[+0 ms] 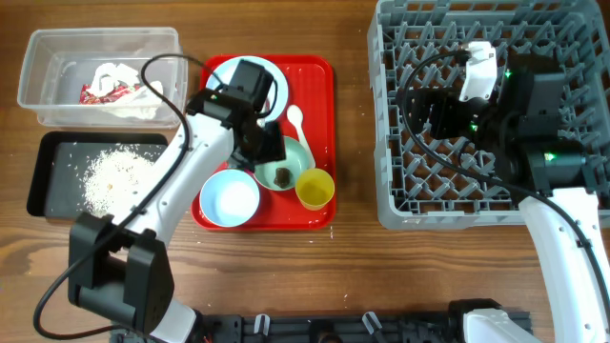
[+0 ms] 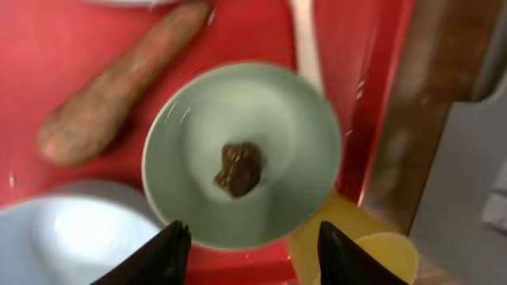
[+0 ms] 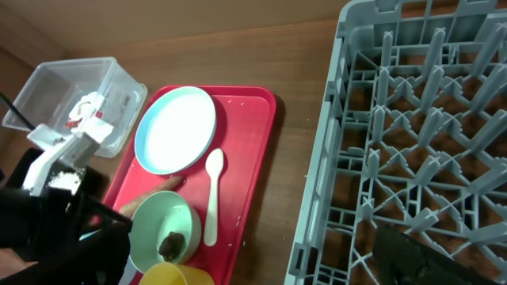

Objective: Sort waste into correct bins and load items into the dishwasher rack
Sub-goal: 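Return the plate to the red tray and grasp the yellow cup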

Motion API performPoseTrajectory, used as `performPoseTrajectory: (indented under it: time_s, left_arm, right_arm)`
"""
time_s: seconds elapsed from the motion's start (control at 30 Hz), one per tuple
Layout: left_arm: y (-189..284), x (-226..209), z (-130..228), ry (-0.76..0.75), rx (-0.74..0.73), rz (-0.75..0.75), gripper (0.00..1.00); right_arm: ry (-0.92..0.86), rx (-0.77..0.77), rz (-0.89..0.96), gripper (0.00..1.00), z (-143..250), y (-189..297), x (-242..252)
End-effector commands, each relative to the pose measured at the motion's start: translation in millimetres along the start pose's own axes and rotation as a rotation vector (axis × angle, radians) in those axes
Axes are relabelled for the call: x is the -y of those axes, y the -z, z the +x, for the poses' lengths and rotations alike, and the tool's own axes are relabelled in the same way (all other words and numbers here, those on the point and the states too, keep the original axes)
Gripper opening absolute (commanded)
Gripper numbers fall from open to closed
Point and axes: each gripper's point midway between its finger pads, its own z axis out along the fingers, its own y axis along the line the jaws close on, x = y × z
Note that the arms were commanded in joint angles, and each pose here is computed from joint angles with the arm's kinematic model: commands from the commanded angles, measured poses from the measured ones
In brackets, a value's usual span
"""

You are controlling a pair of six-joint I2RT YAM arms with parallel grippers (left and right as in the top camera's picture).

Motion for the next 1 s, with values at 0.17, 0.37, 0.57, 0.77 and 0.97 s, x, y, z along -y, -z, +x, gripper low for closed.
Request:
performPoseTrajectory:
  time_s: [0.17, 0.37, 0.57, 0.77, 0.97]
  left_arm:
    - [-9.9, 39.9, 26.0, -0.297, -0.071, 0.083, 0.57]
    - [-46.1, 43.1, 51.8, -0.327, -0.197, 0.036, 0.43]
    - [-48.1, 44.2, 51.3, -0.329, -0.196, 0.037, 0.22]
    - [-49.2, 51.0, 56.4, -0.353, -0.198, 0.04, 0.14]
    - [-50.3, 57.0, 55.1, -0.365, -0.179, 0.046, 0.04]
  right_arm:
    - [-0.001, 0.009, 0.0, 1.0, -5.2, -0.2, -0.8]
    - [-0.001, 0.009, 0.0, 1.0, -5.3, -0.1, -0.8]
    - [-0.002, 0.009, 0.0, 1.0, -5.2, -0.2, -0.8]
    - [-0.002, 0.009, 0.0, 1.0, -5.3, -0.2, -0.8]
    - [-0.002, 0.01, 0.0, 1.0, -5.5, -0.1, -0.9]
